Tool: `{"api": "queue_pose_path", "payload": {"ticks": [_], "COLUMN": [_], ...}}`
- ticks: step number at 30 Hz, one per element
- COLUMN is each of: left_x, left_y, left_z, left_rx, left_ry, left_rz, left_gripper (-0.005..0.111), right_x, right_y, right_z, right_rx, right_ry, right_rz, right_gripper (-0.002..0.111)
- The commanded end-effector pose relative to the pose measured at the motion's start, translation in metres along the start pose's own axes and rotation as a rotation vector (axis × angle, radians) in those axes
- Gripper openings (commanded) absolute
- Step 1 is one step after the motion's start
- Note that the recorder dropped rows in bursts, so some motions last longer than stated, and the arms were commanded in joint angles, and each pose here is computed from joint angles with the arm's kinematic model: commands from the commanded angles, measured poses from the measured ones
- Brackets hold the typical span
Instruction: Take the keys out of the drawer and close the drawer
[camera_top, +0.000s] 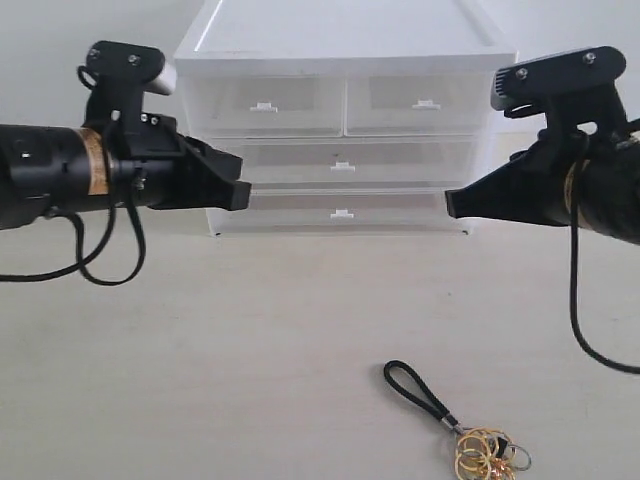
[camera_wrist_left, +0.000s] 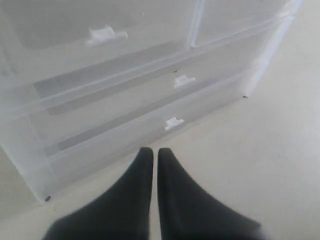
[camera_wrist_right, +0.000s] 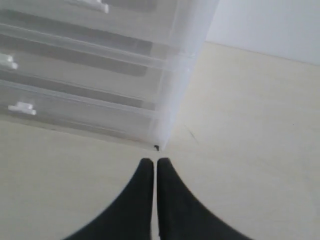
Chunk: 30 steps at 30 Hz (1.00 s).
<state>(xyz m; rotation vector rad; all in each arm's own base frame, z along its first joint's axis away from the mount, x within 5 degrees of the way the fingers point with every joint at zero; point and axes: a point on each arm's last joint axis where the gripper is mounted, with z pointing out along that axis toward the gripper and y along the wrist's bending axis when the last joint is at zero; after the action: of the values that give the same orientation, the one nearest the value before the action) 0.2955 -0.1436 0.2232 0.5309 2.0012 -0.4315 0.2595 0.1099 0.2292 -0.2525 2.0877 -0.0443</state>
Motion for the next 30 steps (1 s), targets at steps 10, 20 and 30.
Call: {"api": "queue_pose_path", "payload": {"ticks": [10, 20, 30], "left_x": [0.047, 0.073, 0.073], "left_y": [-0.018, -0.018, -0.018], "left_z": [-0.154, -0.171, -0.171], "left_rx": [-0.112, -0.137, -0.139], "left_ry": [-0.157, -0.153, -0.150], "left_rz": [-0.116, -0.138, -0.136], "left_gripper": [0.004, 0.004, 0.004], "right_x": [0.056, 0.071, 0.071], "right_y": [0.051, 0.056, 0.056], "right_z": [-0.114, -0.133, -0.133], "right_rx": [-0.171, -0.183, -0.143], "right_ry": [-0.263, -0.367, -0.385], "right_rz": [-0.058, -0.112, -0.292], "right_gripper": [0.000, 0.000, 0.000]}}
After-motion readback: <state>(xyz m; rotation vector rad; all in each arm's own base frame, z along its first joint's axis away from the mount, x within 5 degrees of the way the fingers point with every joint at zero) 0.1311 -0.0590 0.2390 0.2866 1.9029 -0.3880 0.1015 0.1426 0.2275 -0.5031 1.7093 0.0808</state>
